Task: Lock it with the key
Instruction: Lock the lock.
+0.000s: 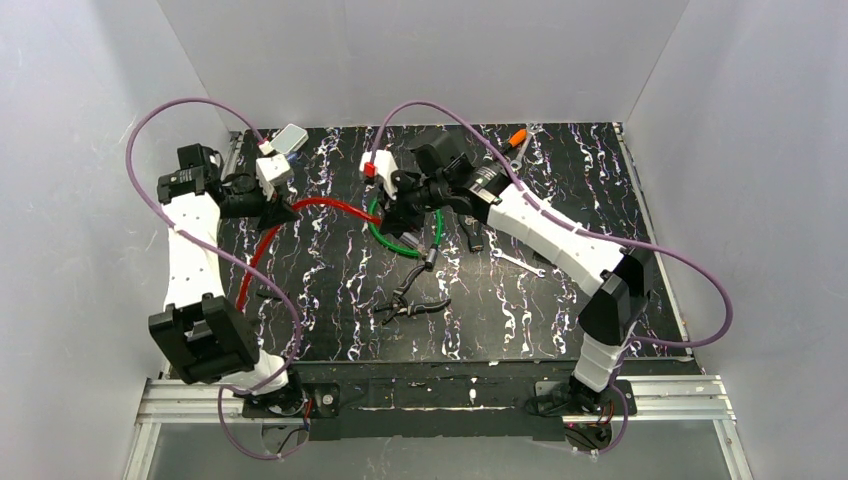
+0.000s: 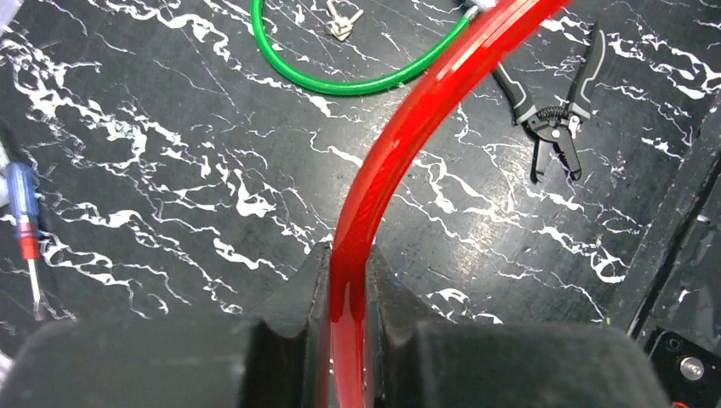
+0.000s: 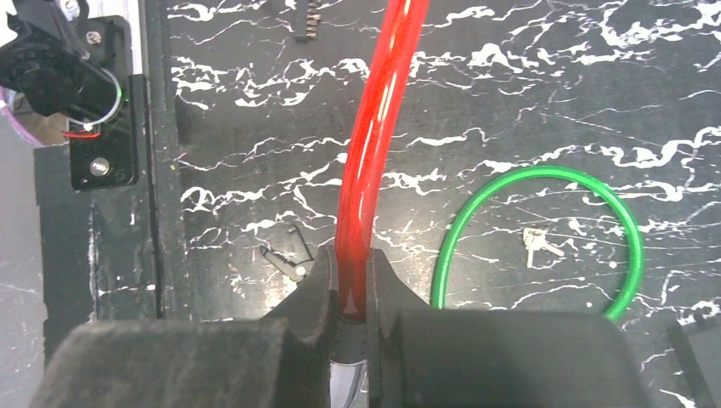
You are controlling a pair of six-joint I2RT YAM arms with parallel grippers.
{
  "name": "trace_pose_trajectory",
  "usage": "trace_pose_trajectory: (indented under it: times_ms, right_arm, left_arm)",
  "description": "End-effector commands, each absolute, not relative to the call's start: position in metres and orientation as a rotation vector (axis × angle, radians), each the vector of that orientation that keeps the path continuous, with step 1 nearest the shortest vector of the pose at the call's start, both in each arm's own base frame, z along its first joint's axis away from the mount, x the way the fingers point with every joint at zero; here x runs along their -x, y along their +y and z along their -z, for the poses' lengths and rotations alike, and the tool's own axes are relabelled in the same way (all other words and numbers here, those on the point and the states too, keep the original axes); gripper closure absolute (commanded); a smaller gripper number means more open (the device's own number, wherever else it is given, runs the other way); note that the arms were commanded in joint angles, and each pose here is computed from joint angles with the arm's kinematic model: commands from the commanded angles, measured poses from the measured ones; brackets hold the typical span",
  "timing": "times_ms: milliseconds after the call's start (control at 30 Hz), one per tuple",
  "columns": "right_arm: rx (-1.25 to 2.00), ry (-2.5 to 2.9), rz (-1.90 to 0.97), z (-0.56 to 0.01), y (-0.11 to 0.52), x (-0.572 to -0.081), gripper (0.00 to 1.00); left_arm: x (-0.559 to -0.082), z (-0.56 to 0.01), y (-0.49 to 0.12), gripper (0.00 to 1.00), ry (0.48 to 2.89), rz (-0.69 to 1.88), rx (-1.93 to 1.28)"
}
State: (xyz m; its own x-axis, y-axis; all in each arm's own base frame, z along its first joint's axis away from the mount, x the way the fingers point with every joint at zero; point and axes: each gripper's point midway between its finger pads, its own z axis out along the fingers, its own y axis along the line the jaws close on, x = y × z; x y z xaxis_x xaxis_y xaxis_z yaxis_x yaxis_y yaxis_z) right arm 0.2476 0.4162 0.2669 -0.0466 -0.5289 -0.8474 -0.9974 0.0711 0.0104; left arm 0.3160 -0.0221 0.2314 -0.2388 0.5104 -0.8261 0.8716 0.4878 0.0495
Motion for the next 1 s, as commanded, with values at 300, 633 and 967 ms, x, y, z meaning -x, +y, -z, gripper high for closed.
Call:
trace_pose_trajectory:
  times_ms: [300,633,967]
  right_arm:
    - [1.050,1.462,-0.736,-0.394,0.374,-0.351,0.12]
    - [1.201,1.314,-0.448,-0.436,0.343,-0.354,0.02]
    - [1.386,1.240,-0.356,-0.441,0.341,-0.321,0.02]
  left_arm:
    - [-0.258,-0.384,-0.051,1.00,1.880,0.518,-0.677]
    - [-0.242,-0.425,-0.053,1.00,1.948,0.581,-0.286]
    - [-0.236,-0.426,-0.061,1.00,2.020,0.721,-0.060]
